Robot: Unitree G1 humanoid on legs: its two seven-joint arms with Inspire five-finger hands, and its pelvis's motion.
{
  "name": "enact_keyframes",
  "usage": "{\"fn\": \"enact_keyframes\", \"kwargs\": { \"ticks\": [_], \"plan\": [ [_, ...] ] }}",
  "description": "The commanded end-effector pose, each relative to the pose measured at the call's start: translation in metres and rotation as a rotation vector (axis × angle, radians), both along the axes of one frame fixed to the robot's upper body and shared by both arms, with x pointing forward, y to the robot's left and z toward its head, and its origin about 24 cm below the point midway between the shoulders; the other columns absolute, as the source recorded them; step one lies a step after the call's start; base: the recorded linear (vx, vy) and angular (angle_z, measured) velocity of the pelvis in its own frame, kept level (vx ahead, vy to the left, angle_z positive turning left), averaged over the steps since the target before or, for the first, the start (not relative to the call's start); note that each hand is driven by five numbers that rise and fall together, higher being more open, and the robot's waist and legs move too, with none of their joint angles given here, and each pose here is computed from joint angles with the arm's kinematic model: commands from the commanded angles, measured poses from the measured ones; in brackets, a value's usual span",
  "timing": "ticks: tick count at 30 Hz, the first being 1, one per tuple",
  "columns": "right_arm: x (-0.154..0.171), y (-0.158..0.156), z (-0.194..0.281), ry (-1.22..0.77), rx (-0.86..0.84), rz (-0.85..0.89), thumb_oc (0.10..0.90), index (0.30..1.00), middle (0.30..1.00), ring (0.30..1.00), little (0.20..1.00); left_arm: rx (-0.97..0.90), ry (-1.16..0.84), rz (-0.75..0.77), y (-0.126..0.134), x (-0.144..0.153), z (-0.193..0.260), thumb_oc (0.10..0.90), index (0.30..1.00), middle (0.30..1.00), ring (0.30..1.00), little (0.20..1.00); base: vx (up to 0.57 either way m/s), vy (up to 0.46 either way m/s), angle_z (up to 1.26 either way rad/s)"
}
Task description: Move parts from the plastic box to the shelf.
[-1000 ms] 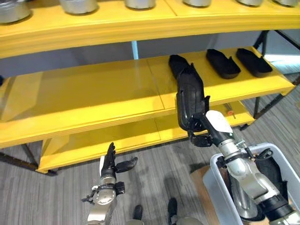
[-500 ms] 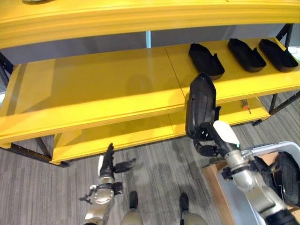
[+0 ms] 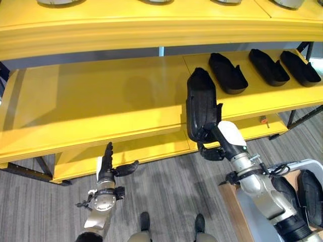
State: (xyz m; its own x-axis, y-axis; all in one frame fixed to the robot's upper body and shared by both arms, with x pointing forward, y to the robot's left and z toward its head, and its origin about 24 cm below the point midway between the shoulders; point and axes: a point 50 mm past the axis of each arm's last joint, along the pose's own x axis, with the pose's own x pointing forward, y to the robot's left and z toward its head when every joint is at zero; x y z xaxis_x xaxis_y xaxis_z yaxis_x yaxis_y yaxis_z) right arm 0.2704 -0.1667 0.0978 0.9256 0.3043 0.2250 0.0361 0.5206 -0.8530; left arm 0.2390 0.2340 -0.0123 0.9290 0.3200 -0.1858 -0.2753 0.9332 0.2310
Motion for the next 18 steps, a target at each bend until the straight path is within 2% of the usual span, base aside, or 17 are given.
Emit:
{"fn": "enact_keyframes", "kwargs": {
  "ticks": [1, 6, 11, 18],
  "plan": [
    [0.006, 0.018, 0.045, -0.242, 0.018, 0.09, 0.4, 0.3, 0.3, 0.3, 0.3, 0.037, -0.163, -0.073, -0.006, 0.014, 0.03, 0.9, 1.0, 1.0, 1.0, 1.0, 0.06, 0.112, 0.06],
    [0.008, 0.02, 0.048, -0.244, 0.043, 0.103, 0.4, 0.3, 0.3, 0.3, 0.3, 0.036, -0.169, -0.077, -0.004, 0.012, 0.031, 0.9, 1.0, 1.0, 1.0, 1.0, 0.18, -0.056, 0.31],
    [0.008, 0.027, 0.052, -0.267, 0.048, 0.127, 0.4, 0.3, 0.3, 0.3, 0.3, 0.017, -0.159, -0.023, 0.002, 0.01, 0.026, 0.9, 1.0, 1.0, 1.0, 1.0, 0.21, -0.256, 0.37],
    [0.01, 0.021, 0.056, -0.257, 0.068, 0.135, 0.4, 0.3, 0.3, 0.3, 0.3, -0.04, -0.149, -0.057, -0.007, 0.004, 0.021, 0.9, 1.0, 1.0, 1.0, 1.0, 0.12, -0.293, 0.54]
  ]
}}
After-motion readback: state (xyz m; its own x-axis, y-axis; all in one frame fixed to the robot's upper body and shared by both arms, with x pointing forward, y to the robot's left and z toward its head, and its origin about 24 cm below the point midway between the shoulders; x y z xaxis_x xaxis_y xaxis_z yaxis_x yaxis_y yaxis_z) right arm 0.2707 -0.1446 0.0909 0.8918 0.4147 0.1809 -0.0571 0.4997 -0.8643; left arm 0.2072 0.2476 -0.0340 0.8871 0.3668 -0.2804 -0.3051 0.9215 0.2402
